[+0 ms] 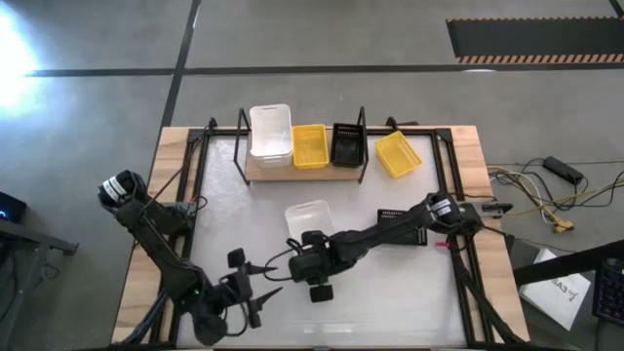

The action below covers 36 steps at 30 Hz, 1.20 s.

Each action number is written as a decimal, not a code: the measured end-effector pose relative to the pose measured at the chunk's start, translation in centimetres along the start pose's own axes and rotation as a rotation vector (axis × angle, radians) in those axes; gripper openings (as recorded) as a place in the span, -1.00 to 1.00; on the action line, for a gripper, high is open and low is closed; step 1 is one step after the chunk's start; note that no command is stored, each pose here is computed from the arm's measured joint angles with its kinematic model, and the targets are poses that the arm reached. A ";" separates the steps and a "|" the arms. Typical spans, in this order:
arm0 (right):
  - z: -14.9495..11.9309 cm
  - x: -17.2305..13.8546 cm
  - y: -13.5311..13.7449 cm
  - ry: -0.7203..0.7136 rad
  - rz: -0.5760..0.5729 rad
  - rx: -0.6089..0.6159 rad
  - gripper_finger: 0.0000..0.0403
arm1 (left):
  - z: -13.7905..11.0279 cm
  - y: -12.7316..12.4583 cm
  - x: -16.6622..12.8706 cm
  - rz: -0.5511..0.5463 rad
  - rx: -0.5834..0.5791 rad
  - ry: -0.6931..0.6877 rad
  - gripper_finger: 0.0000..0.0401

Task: Stack baskets on shelf by color
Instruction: Stack the white bin on top of the white bin on the shelf

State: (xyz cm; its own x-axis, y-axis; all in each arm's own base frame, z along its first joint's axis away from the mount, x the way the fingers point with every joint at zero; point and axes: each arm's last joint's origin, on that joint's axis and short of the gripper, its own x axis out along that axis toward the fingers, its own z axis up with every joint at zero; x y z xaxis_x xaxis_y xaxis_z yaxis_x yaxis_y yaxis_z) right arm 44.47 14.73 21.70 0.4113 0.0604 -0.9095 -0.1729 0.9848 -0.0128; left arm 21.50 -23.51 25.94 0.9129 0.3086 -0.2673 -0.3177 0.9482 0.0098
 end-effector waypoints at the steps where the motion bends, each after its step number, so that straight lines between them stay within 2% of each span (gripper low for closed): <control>1: -0.1 -0.6 0.0 0.017 0.000 0.013 -0.31 | 0.1 0.2 0.3 0.007 -0.001 0.004 0.06; 4: -0.7 -2.6 0.6 0.029 -0.002 0.054 -0.21 | 0.2 0.6 1.6 0.007 -0.012 0.038 0.06; 8: -2.9 -5.3 3.6 -0.002 -0.085 0.045 -0.17 | -0.6 0.8 3.8 0.016 -0.004 0.090 0.06; 13: -8.4 -9.5 8.3 -0.110 -0.271 0.070 -0.23 | -2.4 0.4 6.9 0.017 0.008 0.159 0.06; 19: -15.5 -12.6 13.2 -0.297 -0.290 0.202 -0.33 | -3.2 1.3 11.8 0.012 0.005 0.257 0.06; 23: -18.9 -12.8 15.6 -0.459 -0.295 0.236 -0.35 | -2.5 2.5 15.5 -0.074 -0.038 0.361 0.06; 28: -21.3 -11.5 17.3 -0.547 -0.278 0.270 -0.37 | -2.3 3.2 18.7 -0.136 -0.025 0.508 0.00; 32: -21.8 -10.0 17.7 -0.545 -0.279 0.302 -0.37 | -2.5 3.4 19.9 -0.096 0.040 0.668 -0.22; 36: -22.1 -8.3 18.1 -0.533 -0.300 0.333 -0.37 | -2.0 3.1 20.4 -0.102 0.073 0.768 -0.57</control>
State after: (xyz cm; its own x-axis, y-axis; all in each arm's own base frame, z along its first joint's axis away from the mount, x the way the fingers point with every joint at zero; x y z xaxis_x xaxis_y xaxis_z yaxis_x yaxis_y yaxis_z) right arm 18.15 28.46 19.83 0.7964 -0.2343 -0.5576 0.2655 0.9638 -0.0258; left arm 38.61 -14.39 18.62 0.4948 0.1056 -0.8626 -0.1999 0.9798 0.0054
